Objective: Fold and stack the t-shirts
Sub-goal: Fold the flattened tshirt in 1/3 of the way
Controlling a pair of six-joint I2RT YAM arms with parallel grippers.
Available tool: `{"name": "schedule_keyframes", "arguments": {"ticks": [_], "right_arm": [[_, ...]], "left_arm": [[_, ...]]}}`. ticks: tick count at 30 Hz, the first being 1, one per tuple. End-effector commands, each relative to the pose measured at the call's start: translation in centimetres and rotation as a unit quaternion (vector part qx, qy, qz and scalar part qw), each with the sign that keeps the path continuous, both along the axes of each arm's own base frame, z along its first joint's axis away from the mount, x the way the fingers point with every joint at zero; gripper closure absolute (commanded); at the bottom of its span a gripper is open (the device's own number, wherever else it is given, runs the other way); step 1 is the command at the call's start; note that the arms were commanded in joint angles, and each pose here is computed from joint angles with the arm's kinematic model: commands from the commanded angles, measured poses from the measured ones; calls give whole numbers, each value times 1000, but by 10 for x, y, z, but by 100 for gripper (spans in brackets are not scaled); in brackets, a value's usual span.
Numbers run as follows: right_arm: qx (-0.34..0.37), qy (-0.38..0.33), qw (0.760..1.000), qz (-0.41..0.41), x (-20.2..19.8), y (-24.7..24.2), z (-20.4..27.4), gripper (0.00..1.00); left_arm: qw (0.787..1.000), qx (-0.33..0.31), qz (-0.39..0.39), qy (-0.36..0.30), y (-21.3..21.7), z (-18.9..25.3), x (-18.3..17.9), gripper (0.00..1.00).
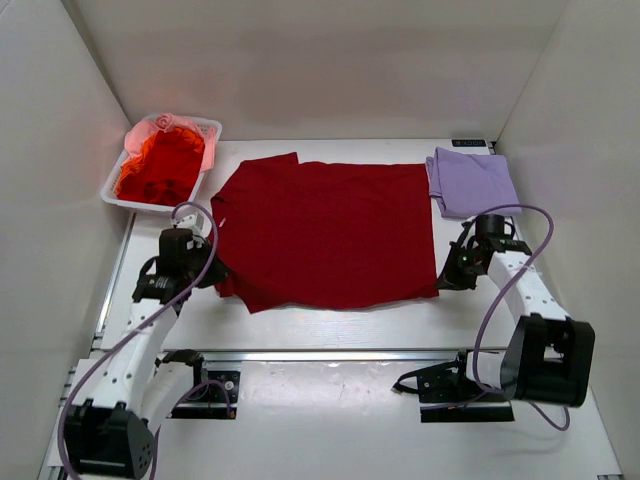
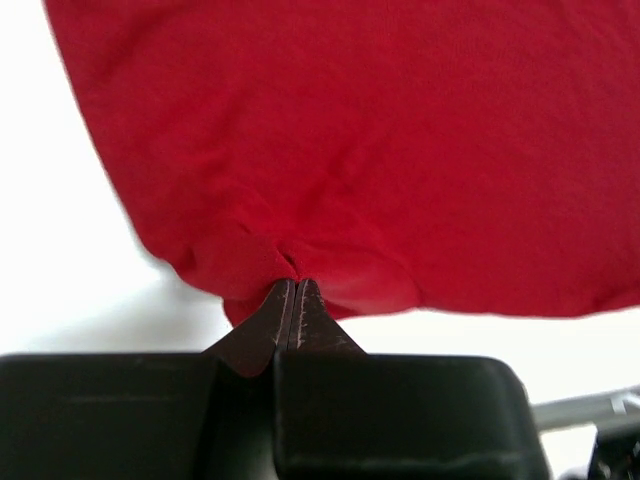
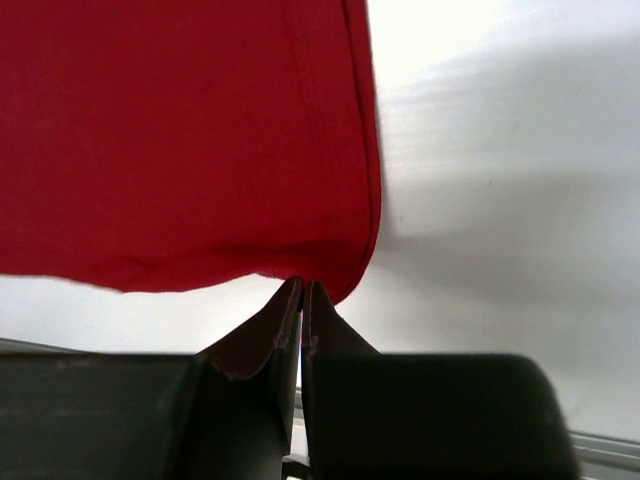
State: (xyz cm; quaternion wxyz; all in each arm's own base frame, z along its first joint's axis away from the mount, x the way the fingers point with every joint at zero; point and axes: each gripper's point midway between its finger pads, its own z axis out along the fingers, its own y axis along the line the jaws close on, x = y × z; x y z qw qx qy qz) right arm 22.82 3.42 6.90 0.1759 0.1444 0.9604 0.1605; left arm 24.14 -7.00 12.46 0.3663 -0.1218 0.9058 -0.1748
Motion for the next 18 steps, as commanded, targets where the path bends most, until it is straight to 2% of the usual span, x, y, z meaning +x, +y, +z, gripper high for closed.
{"name": "schedule_keyframes", "arguments": {"ticks": [1,11,18], "right_arm": [[-17,-47,999,4,37,-10,17,100],[-28,-47,998,23,108,-17,18,100],[-27,-55,998,30,154,-21,10,100]], "left_arm": [[998,21,10,-62,12,29,39,100],[996,35,5,-80,15,55,118,100],[999,23,12,-47,14,28,171,100]]}}
